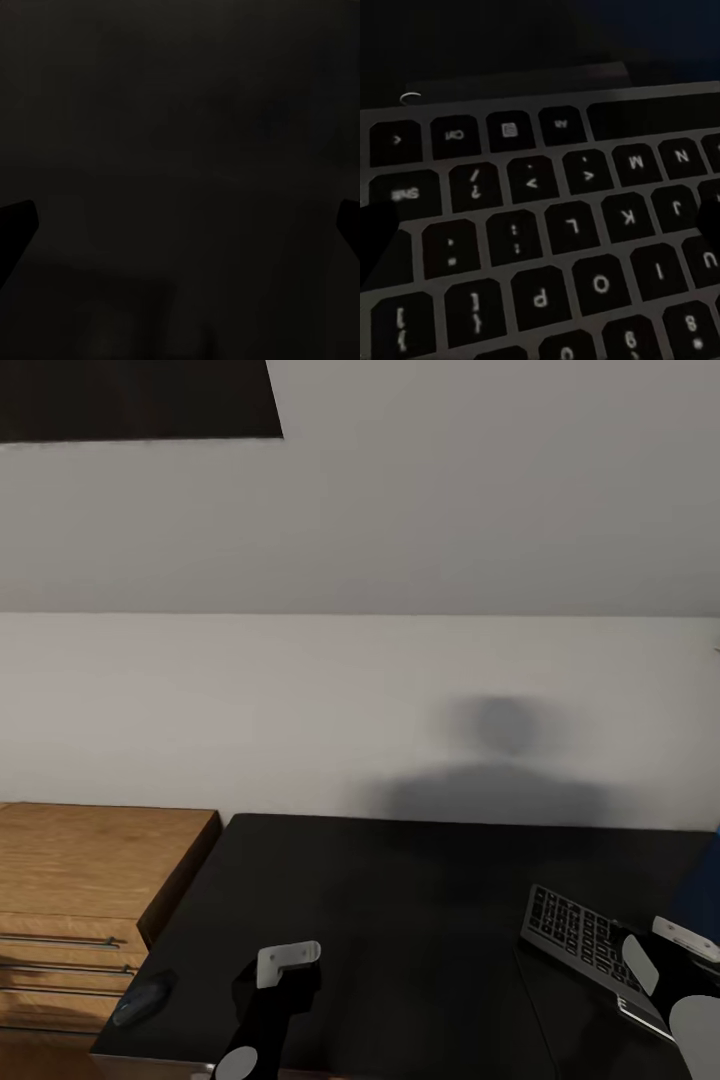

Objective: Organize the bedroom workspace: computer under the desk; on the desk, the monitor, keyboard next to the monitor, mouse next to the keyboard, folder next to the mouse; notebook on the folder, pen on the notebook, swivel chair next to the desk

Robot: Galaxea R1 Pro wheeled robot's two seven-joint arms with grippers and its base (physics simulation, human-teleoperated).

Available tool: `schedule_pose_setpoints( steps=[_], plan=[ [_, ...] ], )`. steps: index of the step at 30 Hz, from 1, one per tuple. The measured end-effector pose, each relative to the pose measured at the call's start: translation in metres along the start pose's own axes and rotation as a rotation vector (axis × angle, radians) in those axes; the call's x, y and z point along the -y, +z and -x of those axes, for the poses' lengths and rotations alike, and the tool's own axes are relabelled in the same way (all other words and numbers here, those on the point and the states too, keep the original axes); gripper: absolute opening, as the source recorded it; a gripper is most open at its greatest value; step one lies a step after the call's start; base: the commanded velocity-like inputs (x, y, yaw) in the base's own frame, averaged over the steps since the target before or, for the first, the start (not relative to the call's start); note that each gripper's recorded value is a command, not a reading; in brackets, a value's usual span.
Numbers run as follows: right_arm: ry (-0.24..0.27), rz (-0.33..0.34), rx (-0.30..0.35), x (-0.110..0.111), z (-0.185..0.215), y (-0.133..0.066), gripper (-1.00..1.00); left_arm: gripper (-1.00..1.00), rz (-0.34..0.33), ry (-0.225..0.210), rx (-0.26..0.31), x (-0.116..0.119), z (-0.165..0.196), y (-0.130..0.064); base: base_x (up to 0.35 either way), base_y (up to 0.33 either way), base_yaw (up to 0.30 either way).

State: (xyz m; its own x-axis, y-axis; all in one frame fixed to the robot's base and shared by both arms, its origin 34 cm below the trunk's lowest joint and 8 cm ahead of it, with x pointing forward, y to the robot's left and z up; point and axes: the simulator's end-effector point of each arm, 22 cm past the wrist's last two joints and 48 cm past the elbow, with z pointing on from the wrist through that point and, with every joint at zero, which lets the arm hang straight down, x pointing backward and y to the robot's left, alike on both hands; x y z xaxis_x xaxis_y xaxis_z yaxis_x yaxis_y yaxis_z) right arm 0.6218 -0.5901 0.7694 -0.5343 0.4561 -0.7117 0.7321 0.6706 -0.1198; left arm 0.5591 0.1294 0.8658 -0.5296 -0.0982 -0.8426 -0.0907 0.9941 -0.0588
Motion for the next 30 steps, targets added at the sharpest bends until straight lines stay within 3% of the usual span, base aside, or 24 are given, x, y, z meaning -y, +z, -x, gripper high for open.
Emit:
schedule_pose_setpoints(
  steps=[15,20,30],
  plan=[
    [-0.002,0.003,-0.002,-0.0016,-0.0011,-0.0003,1.0,1.0,-0.004,0.004,-0.002,0.002,-0.0011,-0.0004,0.0,0.0,0.0],
    [-0.044,0.008,-0.024,-0.0062,-0.0065,-0.0015,1.0,1.0,-0.004,0.004,-0.002,0.0021,-0.001,-0.0004,0.0,0.0,0.0],
    [-0.062,0.007,-0.015,-0.0091,-0.0084,0.0034,1.0,1.0,-0.006,0.005,-0.001,0.0026,-0.0079,0.0042,0.0,0.0,0.0]
  ],
)
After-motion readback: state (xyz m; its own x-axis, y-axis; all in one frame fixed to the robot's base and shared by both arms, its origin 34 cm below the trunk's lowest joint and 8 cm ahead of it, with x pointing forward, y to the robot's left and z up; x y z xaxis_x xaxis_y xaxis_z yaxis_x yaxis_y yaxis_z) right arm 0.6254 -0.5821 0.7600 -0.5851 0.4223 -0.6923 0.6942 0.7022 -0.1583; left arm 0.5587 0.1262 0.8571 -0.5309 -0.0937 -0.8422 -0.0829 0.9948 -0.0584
